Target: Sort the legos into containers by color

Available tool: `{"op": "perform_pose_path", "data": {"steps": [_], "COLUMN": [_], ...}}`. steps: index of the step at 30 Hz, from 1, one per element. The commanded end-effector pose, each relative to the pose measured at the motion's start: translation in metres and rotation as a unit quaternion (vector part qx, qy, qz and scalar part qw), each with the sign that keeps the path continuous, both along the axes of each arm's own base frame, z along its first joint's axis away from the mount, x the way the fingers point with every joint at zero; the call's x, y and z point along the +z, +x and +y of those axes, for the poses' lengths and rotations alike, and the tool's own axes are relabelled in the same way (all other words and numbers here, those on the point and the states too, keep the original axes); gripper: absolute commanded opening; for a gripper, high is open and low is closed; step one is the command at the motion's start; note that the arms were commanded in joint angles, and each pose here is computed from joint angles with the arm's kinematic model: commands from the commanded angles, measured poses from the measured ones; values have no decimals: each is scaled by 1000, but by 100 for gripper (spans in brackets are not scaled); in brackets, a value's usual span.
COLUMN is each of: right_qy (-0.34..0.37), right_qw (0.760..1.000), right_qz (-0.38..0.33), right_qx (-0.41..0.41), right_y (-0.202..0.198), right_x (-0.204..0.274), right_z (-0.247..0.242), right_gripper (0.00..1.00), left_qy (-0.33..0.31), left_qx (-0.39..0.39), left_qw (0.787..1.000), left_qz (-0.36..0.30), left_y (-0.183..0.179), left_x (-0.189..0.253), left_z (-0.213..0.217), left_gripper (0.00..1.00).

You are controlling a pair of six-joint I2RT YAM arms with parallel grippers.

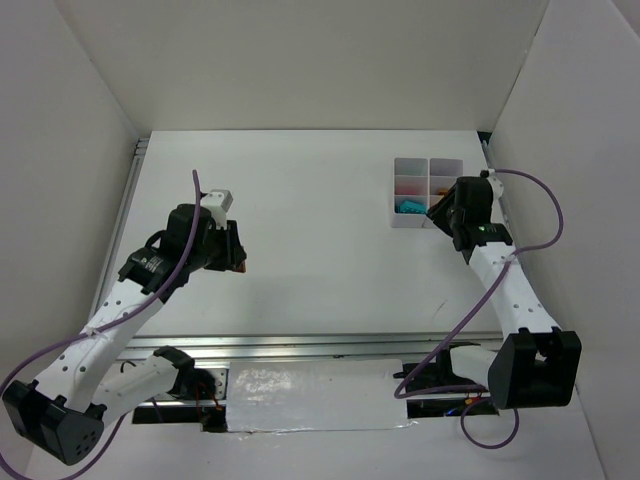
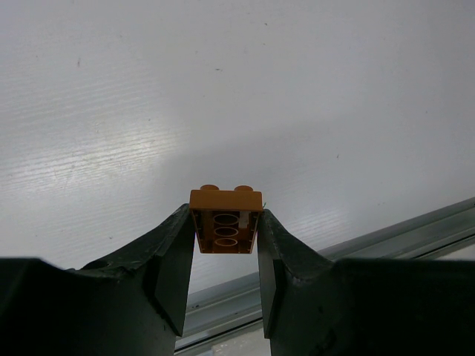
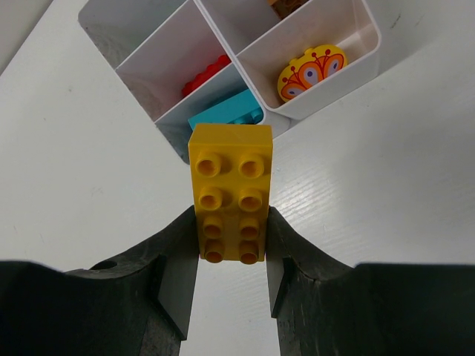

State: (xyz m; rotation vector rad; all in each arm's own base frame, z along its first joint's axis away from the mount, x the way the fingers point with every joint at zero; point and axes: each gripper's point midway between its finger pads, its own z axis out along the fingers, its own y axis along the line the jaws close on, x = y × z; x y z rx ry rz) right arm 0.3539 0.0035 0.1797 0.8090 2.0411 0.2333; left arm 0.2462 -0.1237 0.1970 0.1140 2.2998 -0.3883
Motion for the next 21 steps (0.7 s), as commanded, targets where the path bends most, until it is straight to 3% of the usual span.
{"op": "perform_pose_path", "data": {"steps": [1,14,21], "right_qy": [-6,27,55], "right_qw": [1000,999,994], "right_qz": [-23,-23,-15], "right_qx": [5,-27,-96], "right_y": [3,20,47], "right_x": [10,14,2], "right_z": [0,-19,-35], "right_gripper": [0,0,0], "left_qy": [-7,-13,-12], "left_qx": [3,-2,-3], "left_qw": [1000,999,999], "left_qz": [-28,-29,-34], "left_y": [5,4,3], "left_x": [15,17,19], "left_z": [0,-2,-1], "left_gripper": [0,0,0]}}
